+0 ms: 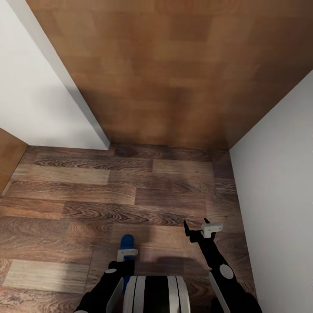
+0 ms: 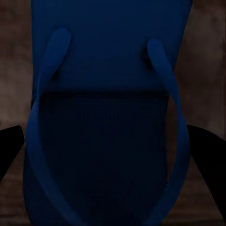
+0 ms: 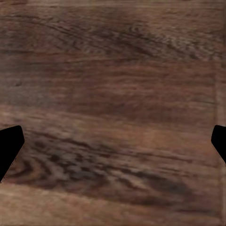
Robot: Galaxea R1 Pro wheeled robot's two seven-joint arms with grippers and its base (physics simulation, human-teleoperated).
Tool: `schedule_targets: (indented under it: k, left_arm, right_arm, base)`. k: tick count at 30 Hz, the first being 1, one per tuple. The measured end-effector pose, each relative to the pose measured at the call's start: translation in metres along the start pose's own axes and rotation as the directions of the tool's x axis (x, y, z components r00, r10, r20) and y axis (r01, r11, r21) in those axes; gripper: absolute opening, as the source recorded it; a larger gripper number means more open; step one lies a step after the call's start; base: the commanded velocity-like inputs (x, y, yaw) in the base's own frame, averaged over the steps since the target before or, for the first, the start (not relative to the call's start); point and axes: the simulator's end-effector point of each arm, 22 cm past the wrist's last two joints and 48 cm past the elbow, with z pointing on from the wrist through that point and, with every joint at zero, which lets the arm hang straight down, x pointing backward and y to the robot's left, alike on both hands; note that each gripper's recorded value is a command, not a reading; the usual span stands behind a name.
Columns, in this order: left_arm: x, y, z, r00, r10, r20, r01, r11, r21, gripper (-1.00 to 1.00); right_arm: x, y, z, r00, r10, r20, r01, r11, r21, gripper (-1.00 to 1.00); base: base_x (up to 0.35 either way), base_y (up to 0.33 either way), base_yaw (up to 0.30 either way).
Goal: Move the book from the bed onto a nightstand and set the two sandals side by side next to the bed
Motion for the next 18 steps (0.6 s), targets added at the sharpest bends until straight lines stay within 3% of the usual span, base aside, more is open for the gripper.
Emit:
schedule_targets:
  k: [18]
  left_arm:
    - [-0.034,-0.003,-0.021,0.997,0.001,0.073,-0.001,1.000,0.004,-1.00]
  right_arm:
    - [-0.043,0.001,-0.006,0.997,-0.010,0.072,0.010,1.000,0.000,1.00]
  base:
    - [0.000,0.000,0.000]
